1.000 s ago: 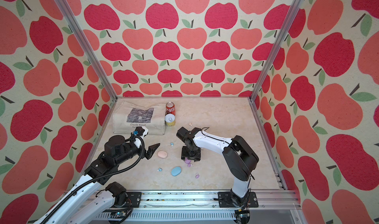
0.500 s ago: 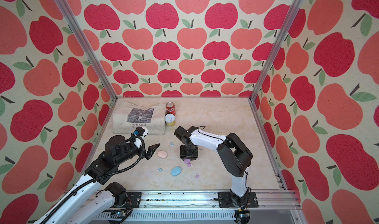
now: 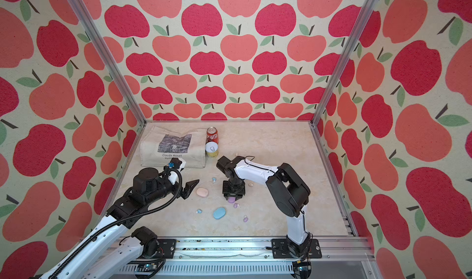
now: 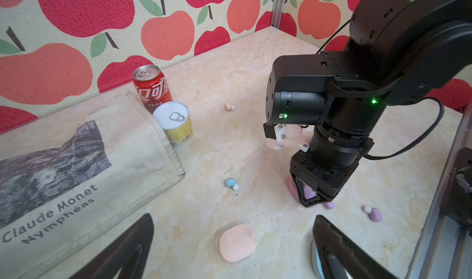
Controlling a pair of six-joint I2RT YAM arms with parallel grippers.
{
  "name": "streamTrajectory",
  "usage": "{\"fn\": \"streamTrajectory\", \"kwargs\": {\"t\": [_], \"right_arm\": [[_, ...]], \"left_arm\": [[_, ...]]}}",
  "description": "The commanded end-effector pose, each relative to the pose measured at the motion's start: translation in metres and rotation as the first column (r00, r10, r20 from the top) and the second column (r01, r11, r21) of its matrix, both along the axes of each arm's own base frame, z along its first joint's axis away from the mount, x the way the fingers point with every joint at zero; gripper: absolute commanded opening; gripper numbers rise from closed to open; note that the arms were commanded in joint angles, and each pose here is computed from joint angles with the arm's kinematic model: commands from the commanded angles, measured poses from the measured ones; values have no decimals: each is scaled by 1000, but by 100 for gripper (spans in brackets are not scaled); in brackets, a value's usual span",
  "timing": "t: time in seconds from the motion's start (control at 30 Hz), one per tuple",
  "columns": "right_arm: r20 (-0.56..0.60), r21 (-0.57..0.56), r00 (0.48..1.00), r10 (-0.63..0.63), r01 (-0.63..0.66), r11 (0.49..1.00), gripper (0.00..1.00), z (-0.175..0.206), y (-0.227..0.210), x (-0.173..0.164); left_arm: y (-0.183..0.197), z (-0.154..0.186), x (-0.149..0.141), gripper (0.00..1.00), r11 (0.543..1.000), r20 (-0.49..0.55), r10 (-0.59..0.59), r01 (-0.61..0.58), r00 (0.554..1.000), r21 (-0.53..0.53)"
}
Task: Insert wireless bluetooth earbuds into charging case
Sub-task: Pick up the charging case from the center of the table, then pass the charging case.
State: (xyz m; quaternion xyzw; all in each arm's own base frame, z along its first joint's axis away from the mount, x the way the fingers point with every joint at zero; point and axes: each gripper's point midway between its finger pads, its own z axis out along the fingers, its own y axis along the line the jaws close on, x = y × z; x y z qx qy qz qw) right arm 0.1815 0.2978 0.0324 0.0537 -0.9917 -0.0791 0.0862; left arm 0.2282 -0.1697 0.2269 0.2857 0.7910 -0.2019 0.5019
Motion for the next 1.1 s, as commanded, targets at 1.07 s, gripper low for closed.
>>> {"fn": "streamTrajectory", "kwargs": {"t": [1.07], "right_arm": [[811, 101, 450, 374, -737, 668, 27, 208, 26, 32]], "left_arm": [[-93, 50, 5, 99, 909, -688, -354, 59, 633, -413]]}}
